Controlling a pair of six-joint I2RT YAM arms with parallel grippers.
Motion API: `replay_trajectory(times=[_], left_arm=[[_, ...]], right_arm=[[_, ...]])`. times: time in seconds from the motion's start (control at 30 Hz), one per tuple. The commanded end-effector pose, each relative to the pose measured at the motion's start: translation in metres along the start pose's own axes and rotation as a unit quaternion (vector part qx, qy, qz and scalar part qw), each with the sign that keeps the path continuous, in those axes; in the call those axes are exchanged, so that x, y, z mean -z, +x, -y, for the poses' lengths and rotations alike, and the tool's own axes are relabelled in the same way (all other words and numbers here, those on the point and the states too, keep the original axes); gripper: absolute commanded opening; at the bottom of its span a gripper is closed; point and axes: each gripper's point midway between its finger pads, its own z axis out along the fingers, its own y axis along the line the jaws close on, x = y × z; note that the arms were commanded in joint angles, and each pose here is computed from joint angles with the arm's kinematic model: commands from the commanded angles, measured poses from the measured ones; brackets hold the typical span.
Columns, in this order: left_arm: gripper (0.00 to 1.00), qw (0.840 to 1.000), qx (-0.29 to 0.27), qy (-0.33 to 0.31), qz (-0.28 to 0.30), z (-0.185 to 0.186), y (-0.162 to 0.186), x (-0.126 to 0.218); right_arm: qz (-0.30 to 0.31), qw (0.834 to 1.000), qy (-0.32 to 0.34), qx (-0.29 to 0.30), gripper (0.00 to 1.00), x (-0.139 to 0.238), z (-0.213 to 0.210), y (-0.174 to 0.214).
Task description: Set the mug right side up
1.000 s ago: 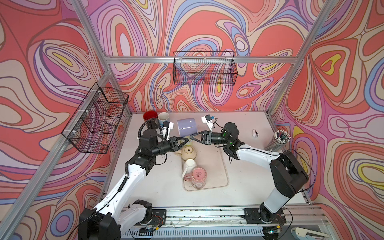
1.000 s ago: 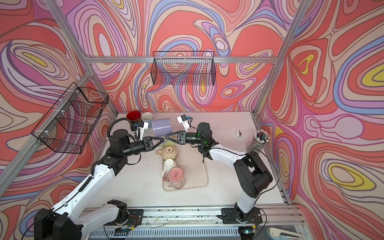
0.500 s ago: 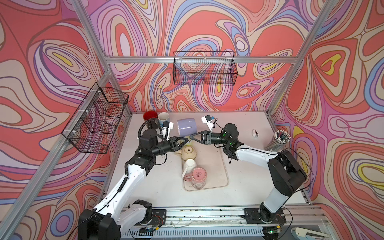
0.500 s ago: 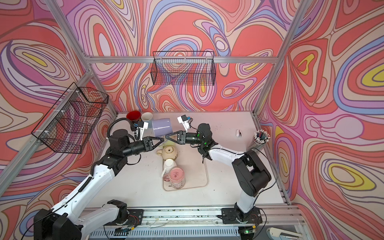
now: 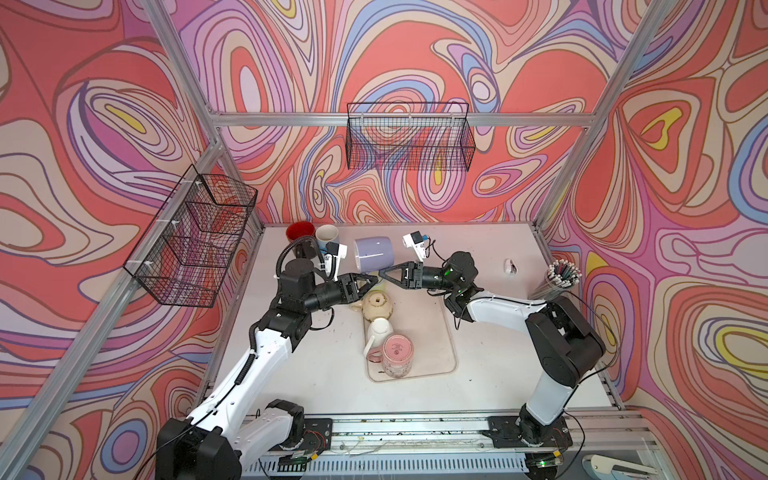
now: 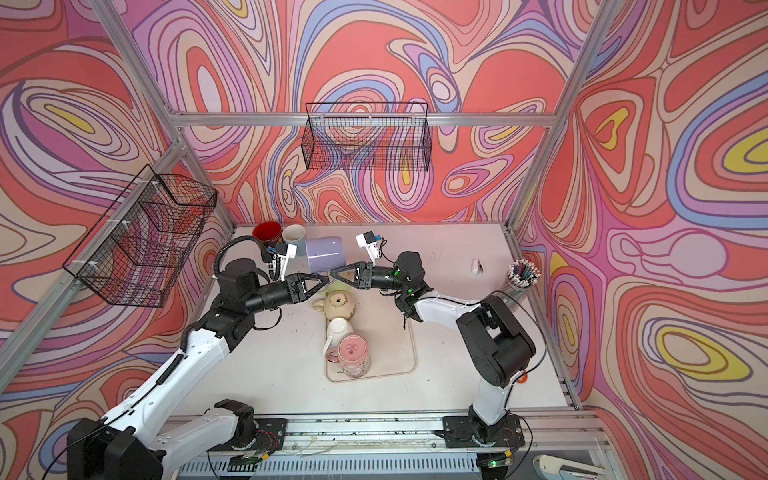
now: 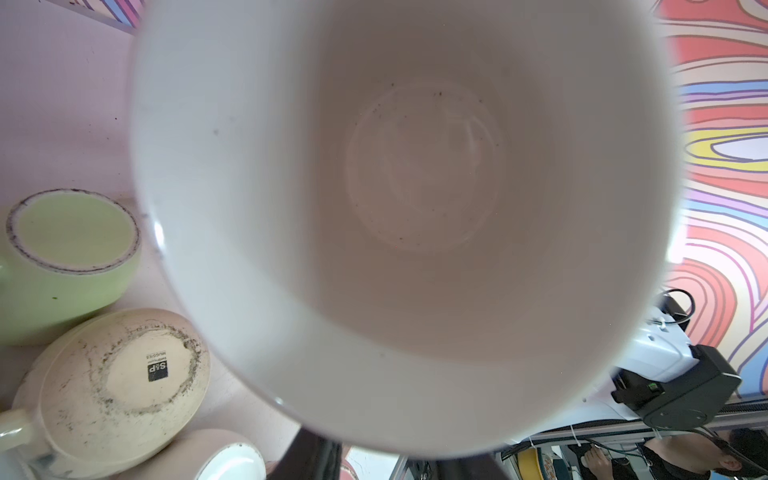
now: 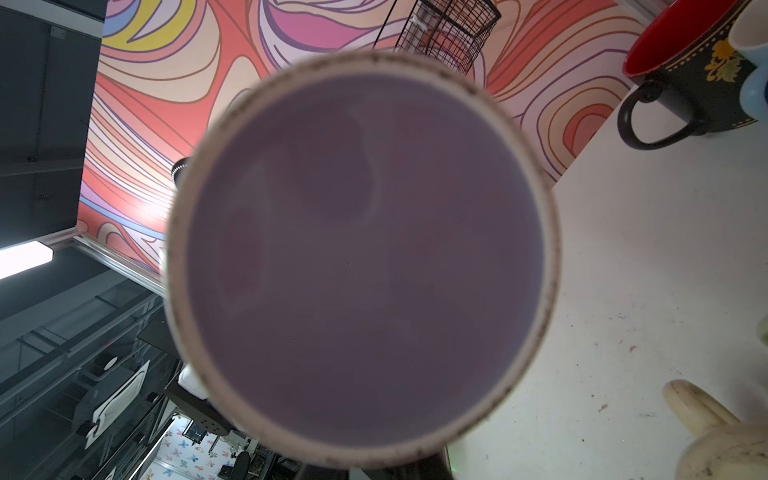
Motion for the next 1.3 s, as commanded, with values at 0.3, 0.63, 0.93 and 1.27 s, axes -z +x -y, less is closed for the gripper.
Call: replay_trajectory(times=[0.3, 0.63, 0.93, 1.27], left_arm=[[0.20, 1.000, -0.025, 0.011, 0.012, 0.014, -0.007, 0.005], [0.00, 1.000, -0.025, 0.013, 0.012, 0.014, -0.007, 0.005], [0.00, 0.999, -0.026, -0.014, 0.018, 0.004, -0.008, 0.006], [0.00, 0.995, -0.035, -0.089, 0.036, -0.015, -0.016, 0.013]], right_arm=[[0.008, 0.999, -0.032, 0.037, 0.00, -0.010, -0.014, -0.003], [0.003, 0.999, -0.024, 0.036, 0.00, -0.013, -0.010, -0.002], [-0.006, 0.999, 0.007, 0.040, 0.26, -0.012, -0.002, -0.001], [0.008, 0.995, 0.088, 0.041, 0.60, 0.013, 0.024, 0.003]])
